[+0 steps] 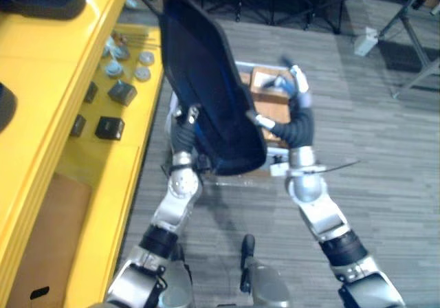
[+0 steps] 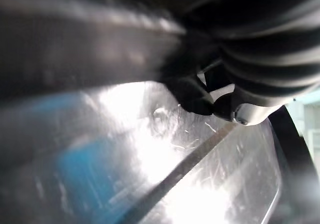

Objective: Walk over and take plastic housings, then place them on the shelf

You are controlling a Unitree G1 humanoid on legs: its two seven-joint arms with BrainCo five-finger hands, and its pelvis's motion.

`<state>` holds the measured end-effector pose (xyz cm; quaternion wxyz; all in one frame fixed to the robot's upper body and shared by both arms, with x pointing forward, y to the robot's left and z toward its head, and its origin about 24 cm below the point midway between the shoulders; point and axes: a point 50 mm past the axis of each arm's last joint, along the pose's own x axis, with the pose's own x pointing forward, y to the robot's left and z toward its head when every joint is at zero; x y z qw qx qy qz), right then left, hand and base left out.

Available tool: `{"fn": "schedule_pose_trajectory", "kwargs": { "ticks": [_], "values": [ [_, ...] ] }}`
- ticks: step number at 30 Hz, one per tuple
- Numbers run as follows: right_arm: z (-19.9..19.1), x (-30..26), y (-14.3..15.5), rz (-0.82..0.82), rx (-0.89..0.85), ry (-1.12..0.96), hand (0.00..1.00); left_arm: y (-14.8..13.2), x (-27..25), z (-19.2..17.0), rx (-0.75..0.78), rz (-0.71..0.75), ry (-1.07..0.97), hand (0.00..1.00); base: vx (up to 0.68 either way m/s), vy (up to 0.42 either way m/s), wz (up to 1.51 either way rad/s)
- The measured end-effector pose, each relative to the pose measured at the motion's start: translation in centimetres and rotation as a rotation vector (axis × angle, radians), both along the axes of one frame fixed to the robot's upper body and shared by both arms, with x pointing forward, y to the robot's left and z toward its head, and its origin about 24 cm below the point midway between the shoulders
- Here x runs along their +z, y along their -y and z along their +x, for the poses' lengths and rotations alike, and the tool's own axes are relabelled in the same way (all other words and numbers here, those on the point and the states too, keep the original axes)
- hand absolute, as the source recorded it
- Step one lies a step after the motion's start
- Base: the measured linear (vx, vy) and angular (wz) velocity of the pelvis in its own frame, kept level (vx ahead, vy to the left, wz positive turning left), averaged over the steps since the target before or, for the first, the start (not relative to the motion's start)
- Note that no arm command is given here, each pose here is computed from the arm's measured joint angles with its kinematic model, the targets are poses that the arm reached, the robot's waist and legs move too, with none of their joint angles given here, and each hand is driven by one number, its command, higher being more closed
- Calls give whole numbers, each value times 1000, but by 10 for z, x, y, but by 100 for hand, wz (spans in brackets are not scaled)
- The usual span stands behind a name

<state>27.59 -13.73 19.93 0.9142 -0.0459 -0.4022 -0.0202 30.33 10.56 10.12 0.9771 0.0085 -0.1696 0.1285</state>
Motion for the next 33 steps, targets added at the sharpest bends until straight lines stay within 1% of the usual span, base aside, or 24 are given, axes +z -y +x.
{"fn": "schedule_pose_trajectory", "kwargs": {
  "ticks": [3,4,5,7,8,10,12,13,14,17,20,22,24,27,30,32,33],
  "values": [
    [-7,-8,19,38,-27,-43,0,-11,-9,-5,91,22,-14,100,-22,-12,-6],
    [-10,-11,26,50,-38,-61,0,-17,-10,-6,138,17,-15,100,-20,-9,-13],
    [-11,-13,30,57,-49,-70,0,-19,-11,-6,156,8,-19,100,-23,-4,-16],
    [-17,-25,50,108,-103,-125,0,-28,-19,-9,221,-4,-42,100,-2,4,-16],
    [-19,-28,55,118,-121,-140,0,-31,-21,-10,235,-4,-44,100,22,11,-14],
    [-30,-44,77,156,-194,-209,0,-41,-24,-15,281,-10,-26,100,37,15,-10],
    [-39,-59,88,200,-237,-266,0,-47,-24,-19,309,-29,-3,100,40,16,-10],
    [-47,-80,96,244,-287,-345,0,-53,-23,-25,327,-55,23,100,37,18,-17],
    [-51,-90,100,264,-310,-381,0,-55,-21,-28,328,-64,38,100,38,22,-15],
    [-79,-147,115,462,-426,-592,0,-58,-9,-53,296,-141,138,100,19,20,-7],
    [-104,-180,121,586,-507,-679,0,-63,-11,-70,279,-176,151,100,12,21,-7],
    [-110,-184,127,615,-509,-662,0,-70,-15,-74,296,-197,135,100,0,0,0],
    [-112,-182,132,608,-497,-638,0,-80,-18,-79,329,-206,127,100,-29,13,8],
    [-108,-179,134,609,-437,-605,0,-100,-10,-92,401,-187,172,100,-22,5,33],
    [-92,-174,126,595,-355,-583,0,-119,2,-108,481,-165,231,100,-23,10,44],
    [-80,-170,117,588,-285,-568,0,-129,6,-119,538,-143,252,100,-16,11,49],
    [-69,-167,107,577,-226,-566,0,-137,7,-128,580,-123,252,100,11,9,54]
  ]
}}
